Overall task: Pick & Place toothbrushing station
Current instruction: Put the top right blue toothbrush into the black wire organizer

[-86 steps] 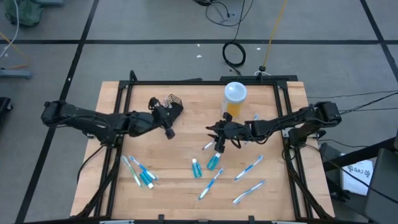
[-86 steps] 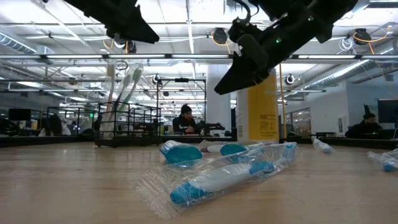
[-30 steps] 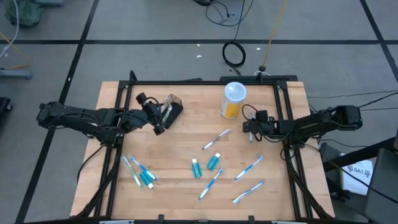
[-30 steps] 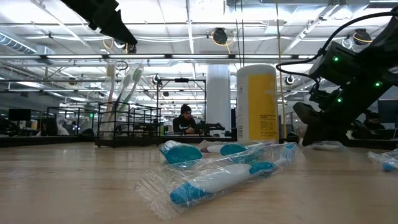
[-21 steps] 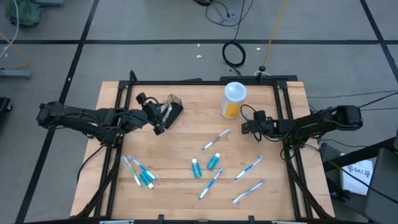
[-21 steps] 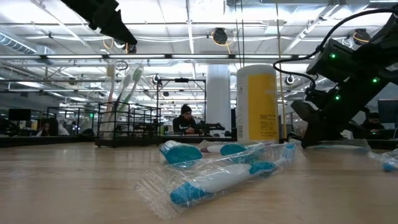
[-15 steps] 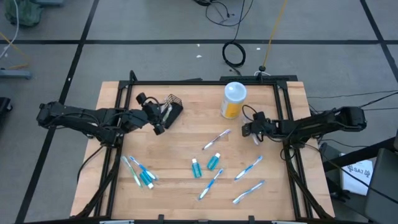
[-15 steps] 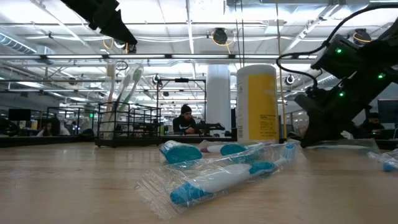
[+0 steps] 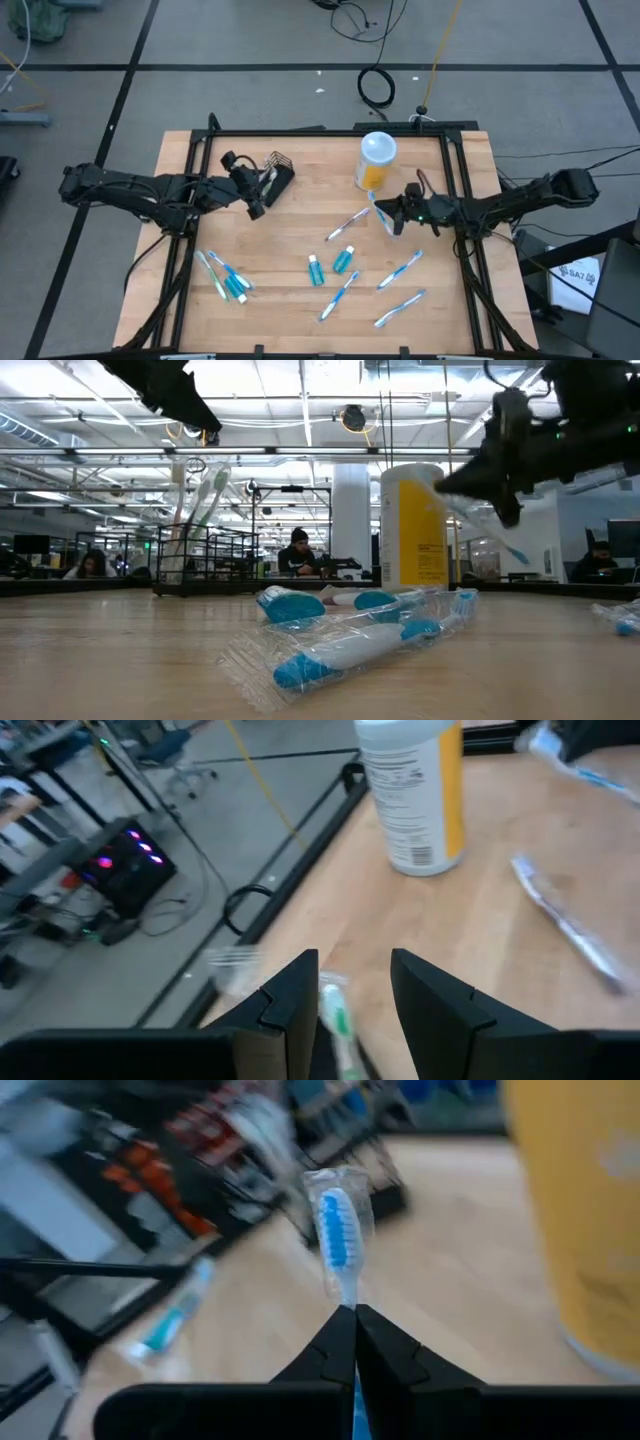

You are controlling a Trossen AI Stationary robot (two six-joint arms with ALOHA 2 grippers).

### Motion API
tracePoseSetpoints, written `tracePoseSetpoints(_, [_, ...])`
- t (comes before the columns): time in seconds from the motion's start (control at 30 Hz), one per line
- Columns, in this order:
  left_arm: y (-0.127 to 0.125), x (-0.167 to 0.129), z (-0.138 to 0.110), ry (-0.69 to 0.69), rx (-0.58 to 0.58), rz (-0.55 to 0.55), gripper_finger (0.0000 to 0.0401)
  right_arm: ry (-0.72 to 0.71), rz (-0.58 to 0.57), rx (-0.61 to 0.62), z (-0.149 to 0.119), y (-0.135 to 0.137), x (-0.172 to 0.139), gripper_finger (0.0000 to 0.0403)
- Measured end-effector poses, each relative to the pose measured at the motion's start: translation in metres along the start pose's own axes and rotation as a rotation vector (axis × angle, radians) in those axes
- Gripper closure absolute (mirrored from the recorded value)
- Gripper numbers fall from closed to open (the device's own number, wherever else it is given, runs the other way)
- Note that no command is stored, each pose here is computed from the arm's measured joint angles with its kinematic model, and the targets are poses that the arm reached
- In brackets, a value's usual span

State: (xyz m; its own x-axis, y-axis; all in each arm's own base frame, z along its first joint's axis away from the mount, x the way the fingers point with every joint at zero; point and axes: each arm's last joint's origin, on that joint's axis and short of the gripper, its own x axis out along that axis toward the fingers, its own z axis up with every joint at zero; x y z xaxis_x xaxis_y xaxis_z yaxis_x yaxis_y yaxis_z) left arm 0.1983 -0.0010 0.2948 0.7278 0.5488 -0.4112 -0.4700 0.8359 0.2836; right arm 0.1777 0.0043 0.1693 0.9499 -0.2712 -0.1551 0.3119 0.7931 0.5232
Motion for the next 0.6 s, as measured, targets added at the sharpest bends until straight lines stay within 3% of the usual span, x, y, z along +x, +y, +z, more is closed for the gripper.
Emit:
tracePoseSetpoints(0.2, [-0.005,-0.003,0.0,-0.001,-0.01,-0.058,0.0268,-0.051,0.092,-0.155,0.021,0.035,0.01,0.0401])
tracePoseSetpoints(0.4, [-0.009,-0.005,0.001,-0.013,-0.044,-0.09,0.0268,-0.03,0.155,-0.351,0.037,0.081,0.04,0.0402])
tracePoseSetpoints(0.6, [-0.014,-0.006,0.001,-0.003,-0.056,-0.275,0.0268,0.026,0.312,-0.478,0.04,0.115,0.083,0.0402])
